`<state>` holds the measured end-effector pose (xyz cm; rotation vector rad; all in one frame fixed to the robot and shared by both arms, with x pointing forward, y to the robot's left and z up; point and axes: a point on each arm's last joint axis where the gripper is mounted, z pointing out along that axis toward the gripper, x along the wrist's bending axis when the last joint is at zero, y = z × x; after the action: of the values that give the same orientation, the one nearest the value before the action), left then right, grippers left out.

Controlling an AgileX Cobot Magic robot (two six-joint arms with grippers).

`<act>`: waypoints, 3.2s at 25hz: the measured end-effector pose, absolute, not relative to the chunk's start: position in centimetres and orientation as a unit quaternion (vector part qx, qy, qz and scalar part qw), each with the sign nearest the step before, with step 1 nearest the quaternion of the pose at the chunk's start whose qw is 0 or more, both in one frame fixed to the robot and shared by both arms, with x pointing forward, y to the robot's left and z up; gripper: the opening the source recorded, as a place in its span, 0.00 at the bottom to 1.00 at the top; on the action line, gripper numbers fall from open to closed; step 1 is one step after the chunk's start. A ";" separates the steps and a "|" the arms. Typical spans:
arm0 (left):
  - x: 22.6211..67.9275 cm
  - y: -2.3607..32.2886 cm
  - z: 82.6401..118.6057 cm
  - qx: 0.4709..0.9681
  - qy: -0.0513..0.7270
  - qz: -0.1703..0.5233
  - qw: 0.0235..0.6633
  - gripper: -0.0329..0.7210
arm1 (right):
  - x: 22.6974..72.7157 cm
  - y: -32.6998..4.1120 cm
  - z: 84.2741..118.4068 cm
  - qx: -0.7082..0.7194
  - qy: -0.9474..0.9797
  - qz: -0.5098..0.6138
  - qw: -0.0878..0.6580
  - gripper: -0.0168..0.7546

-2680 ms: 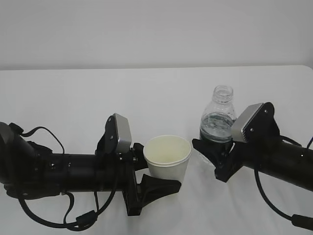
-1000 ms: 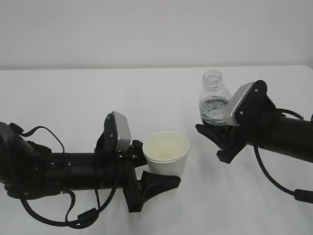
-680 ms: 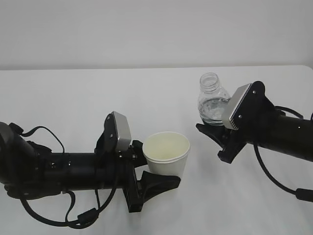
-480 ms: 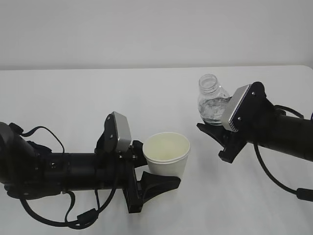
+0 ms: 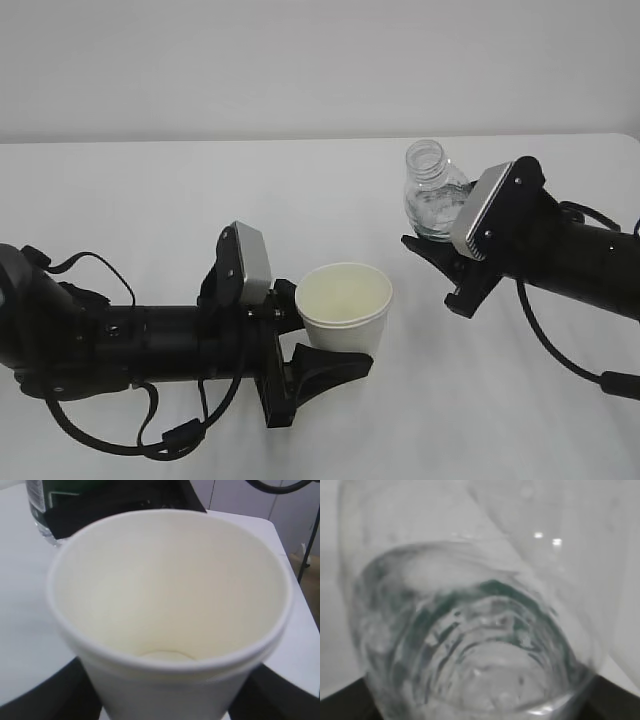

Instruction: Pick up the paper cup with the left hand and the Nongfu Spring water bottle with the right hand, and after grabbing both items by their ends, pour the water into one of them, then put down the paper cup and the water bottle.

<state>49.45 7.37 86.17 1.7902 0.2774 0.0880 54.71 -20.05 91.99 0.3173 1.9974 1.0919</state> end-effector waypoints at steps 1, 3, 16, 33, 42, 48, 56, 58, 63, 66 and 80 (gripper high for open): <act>49.5 7.3 86.2 0.777 0.120 0.039 0.617 0.68 | 54.8 -20.0 92.1 0.125 0.792 0.434 0.411 0.66; 49.5 7.3 86.2 0.777 0.118 0.040 0.617 0.68 | 55.0 -20.0 92.3 0.122 0.790 0.434 0.415 0.66; 49.9 7.3 86.4 0.774 0.114 0.060 0.620 0.68 | 55.7 -19.9 92.9 0.084 0.787 0.420 0.445 0.66; 49.5 6.6 86.6 0.774 0.099 0.055 0.623 0.68 | 56.1 -20.0 93.5 0.034 0.773 0.390 0.499 0.66; 49.6 6.6 86.6 0.774 0.096 0.060 0.623 0.68 | 56.1 -19.9 94.0 0.002 0.759 0.386 0.524 0.66; 49.6 6.6 86.6 0.774 0.095 0.065 0.623 0.68 | 56.1 -19.8 94.0 -0.021 0.757 0.372 0.537 0.66; 49.6 6.6 86.6 0.774 0.096 0.065 0.623 0.68 | 56.1 -19.8 94.2 -0.049 0.747 0.360 0.557 0.66; 49.6 6.6 86.6 0.774 0.095 0.066 0.623 0.68 | 56.1 -19.8 94.2 -0.054 0.747 0.356 0.559 0.66; 49.6 6.6 86.6 0.774 0.093 0.065 0.623 0.68 | 56.1 -19.7 94.3 -0.066 0.743 0.350 0.566 0.66; 49.5 6.5 86.6 0.775 0.090 0.063 0.622 0.68 | 56.1 -19.7 94.3 -0.071 0.742 0.347 0.569 0.66; 49.0 5.7 86.7 0.773 0.092 0.061 0.625 0.68 | 56.0 -19.6 94.4 -0.121 0.734 0.320 0.587 0.66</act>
<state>49.00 5.75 86.67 1.7725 0.2101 0.1395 56.02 -19.60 94.37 -0.2817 1.7102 0.7461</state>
